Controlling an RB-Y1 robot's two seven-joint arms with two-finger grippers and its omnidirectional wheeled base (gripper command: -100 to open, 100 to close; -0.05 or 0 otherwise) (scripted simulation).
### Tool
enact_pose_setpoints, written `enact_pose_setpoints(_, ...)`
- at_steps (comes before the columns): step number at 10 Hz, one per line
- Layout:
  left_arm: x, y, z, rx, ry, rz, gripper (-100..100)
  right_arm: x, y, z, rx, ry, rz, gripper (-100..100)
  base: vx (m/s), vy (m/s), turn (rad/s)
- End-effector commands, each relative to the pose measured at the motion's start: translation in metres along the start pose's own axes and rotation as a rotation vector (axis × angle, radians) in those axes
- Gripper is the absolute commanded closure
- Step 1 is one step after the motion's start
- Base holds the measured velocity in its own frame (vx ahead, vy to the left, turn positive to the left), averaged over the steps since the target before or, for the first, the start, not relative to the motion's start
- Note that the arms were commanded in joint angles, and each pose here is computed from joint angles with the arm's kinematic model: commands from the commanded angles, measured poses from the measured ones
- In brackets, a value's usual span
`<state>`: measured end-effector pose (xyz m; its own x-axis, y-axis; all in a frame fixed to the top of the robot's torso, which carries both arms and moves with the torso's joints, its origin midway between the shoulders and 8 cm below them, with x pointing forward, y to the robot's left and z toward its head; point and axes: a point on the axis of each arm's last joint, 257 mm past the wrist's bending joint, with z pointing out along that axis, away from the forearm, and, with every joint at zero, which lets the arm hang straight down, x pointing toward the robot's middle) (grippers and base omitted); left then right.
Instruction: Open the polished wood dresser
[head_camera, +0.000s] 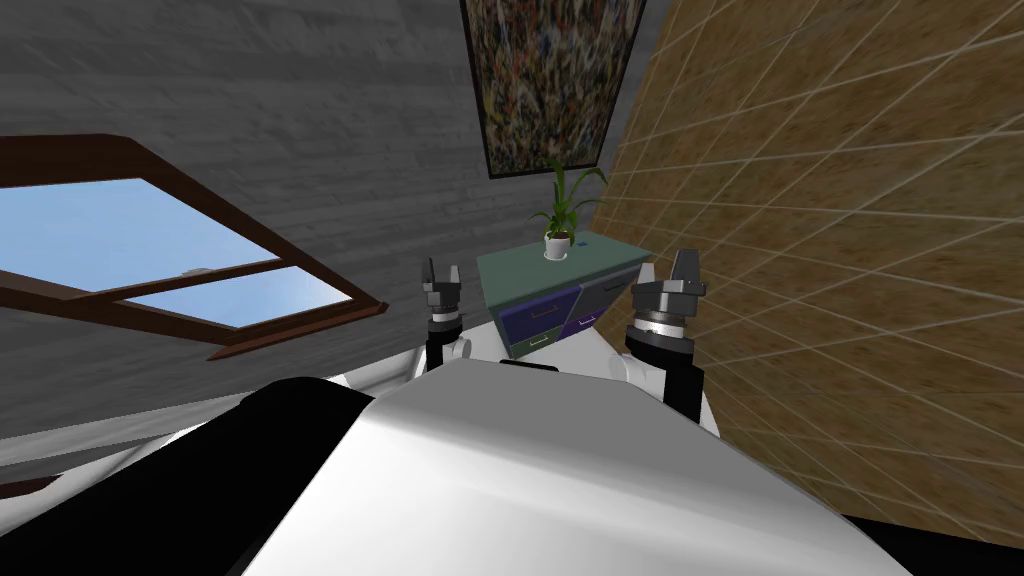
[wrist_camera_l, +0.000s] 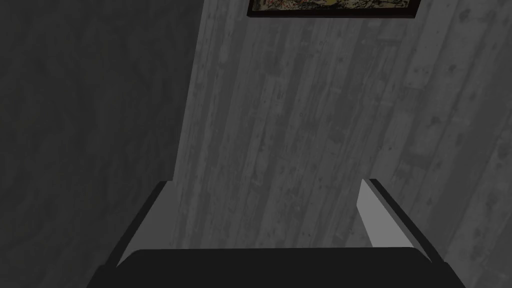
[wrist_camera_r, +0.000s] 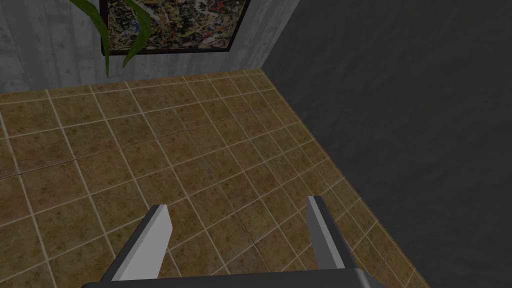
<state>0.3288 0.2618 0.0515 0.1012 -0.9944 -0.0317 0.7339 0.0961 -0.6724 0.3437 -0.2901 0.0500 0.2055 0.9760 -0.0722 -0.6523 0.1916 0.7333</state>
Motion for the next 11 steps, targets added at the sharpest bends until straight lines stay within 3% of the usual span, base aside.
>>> enact_pose_setpoints(1, 0.0000, 0.0000, 0.0000, 0.000, 0.000, 0.000, 0, 0.0000, 0.0000, 0.0000, 0.000, 0.000, 0.000, 0, 0.000, 0.000, 0.000)
enact_pose_setpoints(9, 0.0000, -0.0002, 0.0001, 0.000, 0.000, 0.000, 0, 0.0000, 0.0002, 0.0000, 0.000, 0.000, 0.000, 0, 0.000, 0.000, 0.000)
enact_pose_setpoints(10, 0.0000, -0.0002, 0.0001, 0.000, 0.000, 0.000, 0, 0.0048, -0.0010, 0.0010, -0.006, 0.034, -0.071, -100, -0.004, 0.008, 0.054)
enact_pose_setpoints(11, 0.0000, 0.0000, 0.0000, 0.000, 0.000, 0.000, 0, 0.0069, -0.0018, 0.0015, -0.010, 0.048, -0.106, -100, -0.018, 0.011, 0.080)
